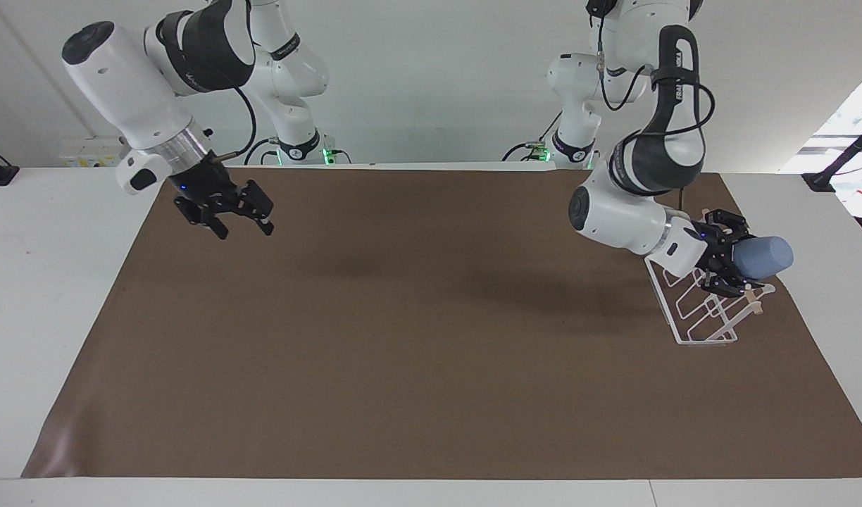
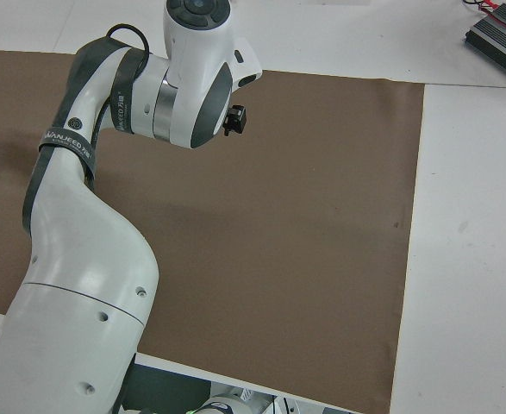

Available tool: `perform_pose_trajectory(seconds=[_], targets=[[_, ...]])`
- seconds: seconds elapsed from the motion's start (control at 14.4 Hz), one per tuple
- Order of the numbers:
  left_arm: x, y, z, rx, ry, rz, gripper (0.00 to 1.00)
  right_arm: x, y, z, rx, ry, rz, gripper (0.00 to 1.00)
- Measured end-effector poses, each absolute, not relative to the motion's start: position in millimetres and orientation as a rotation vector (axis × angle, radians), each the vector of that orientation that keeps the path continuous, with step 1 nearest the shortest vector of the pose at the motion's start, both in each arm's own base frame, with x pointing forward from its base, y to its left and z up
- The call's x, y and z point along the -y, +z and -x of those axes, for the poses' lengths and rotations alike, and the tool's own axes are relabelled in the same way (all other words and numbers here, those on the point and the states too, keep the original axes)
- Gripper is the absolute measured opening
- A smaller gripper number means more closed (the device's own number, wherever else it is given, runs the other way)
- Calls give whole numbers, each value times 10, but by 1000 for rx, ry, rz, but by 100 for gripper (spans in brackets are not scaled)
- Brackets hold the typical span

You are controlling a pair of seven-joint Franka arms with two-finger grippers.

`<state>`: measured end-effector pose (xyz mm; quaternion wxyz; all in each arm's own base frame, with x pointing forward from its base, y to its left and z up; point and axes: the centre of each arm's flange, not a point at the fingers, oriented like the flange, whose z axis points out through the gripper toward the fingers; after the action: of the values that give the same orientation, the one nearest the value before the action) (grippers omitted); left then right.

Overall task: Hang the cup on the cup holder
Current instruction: 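Carry the cup with the left gripper while the right gripper withdraws, then lower the cup onto the wire rack with the left gripper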

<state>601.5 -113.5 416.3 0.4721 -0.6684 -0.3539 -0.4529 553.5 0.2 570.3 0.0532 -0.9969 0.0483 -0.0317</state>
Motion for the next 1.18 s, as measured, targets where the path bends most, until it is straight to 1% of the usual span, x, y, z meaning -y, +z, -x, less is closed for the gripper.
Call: perform_pose_trajectory(seconds=[0.21, 0.35, 0.42, 0.49, 0.76, 0.9, 1.18], targets=[[1193, 3678, -6037, 835, -1160, 1536, 80, 117, 6187, -5422, -117, -29, 3173, 100], [1220, 3530, -6034, 832, -1188, 1508, 80, 144, 6502, -5314, -119, 12, 3186, 100], [1213, 3493, -6034, 833, -1199, 1499, 80, 139, 6587, -5271, -108, 33, 3189, 100], [1200, 3459, -6025, 836, -1202, 1493, 80, 123, 6595, -5250, -92, 55, 3189, 100], [1127, 3311, -5990, 837, -1205, 1465, 80, 25, 6388, -5284, -57, 145, 3169, 100], [1095, 3277, -5973, 833, -1207, 1458, 80, 31, 6324, -5244, -49, 208, 3166, 100], [985, 3203, -5949, 840, -1195, 1450, 80, 174, 6292, -5208, 5, 237, 3191, 100]])
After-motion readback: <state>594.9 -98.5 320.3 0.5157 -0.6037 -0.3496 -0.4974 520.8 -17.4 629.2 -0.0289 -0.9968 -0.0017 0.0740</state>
